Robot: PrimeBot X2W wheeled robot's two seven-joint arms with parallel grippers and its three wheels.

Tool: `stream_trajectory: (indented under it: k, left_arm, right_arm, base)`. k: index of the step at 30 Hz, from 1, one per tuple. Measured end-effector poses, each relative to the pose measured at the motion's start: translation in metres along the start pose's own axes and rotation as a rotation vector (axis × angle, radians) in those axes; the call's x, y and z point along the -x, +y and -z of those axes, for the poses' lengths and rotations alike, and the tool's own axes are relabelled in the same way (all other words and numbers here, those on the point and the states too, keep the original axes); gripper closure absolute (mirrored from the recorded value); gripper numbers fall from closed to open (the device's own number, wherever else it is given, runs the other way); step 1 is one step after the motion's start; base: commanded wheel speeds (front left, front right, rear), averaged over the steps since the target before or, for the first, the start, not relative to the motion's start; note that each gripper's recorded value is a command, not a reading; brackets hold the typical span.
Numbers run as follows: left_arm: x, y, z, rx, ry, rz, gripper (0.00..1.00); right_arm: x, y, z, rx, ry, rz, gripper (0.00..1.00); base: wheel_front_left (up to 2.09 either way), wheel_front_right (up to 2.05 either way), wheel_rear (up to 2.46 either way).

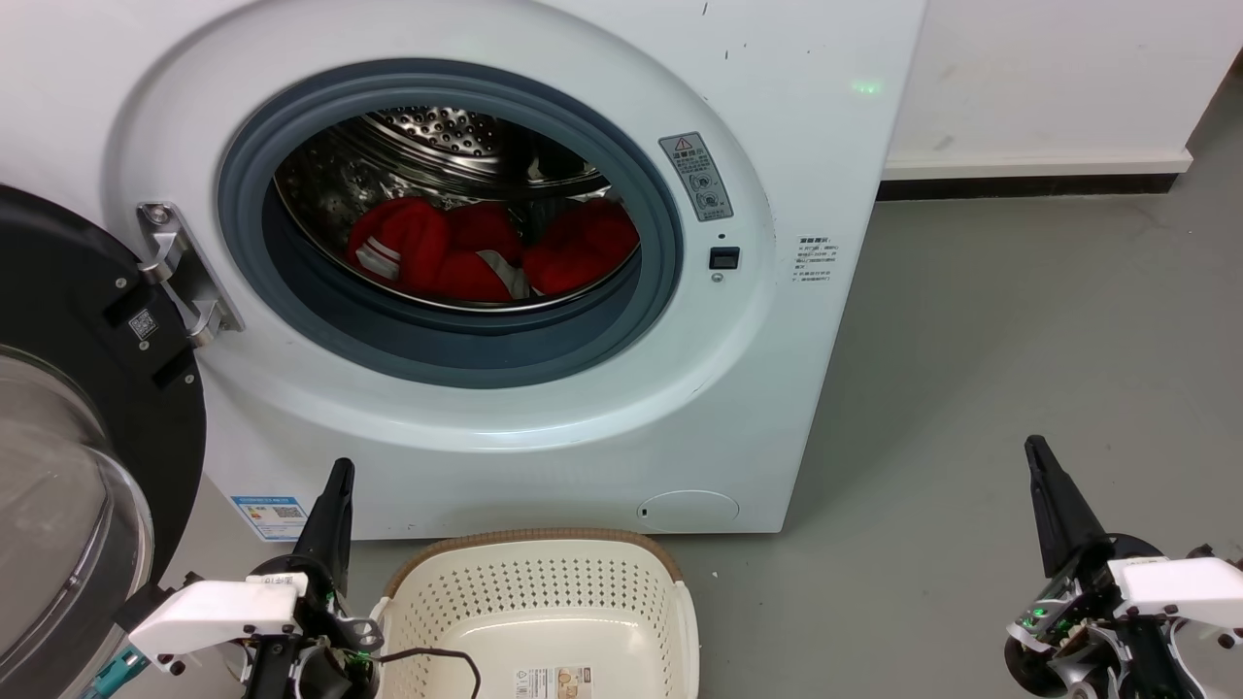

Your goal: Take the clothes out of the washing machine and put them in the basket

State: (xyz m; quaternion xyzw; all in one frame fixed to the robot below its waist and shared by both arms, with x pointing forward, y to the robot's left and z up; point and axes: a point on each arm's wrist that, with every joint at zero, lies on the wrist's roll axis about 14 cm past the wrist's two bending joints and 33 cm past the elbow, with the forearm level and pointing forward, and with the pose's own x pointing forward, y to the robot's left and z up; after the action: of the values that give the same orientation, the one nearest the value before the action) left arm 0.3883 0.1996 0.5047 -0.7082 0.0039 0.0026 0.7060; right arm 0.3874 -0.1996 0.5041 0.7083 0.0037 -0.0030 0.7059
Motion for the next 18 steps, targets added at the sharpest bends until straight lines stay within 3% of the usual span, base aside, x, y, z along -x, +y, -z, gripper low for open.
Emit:
stream_trajectory:
  k: [18]
  left_arm:
    - [0.0000, 0.0000, 0.0000, 0.000, 0.000, 0.000, 1.00]
  right_arm:
    - [0.0000, 0.0000, -0.0001, 0.000, 0.000, 0.000, 1.00]
  base:
    - [0.00, 0.00, 0.00]
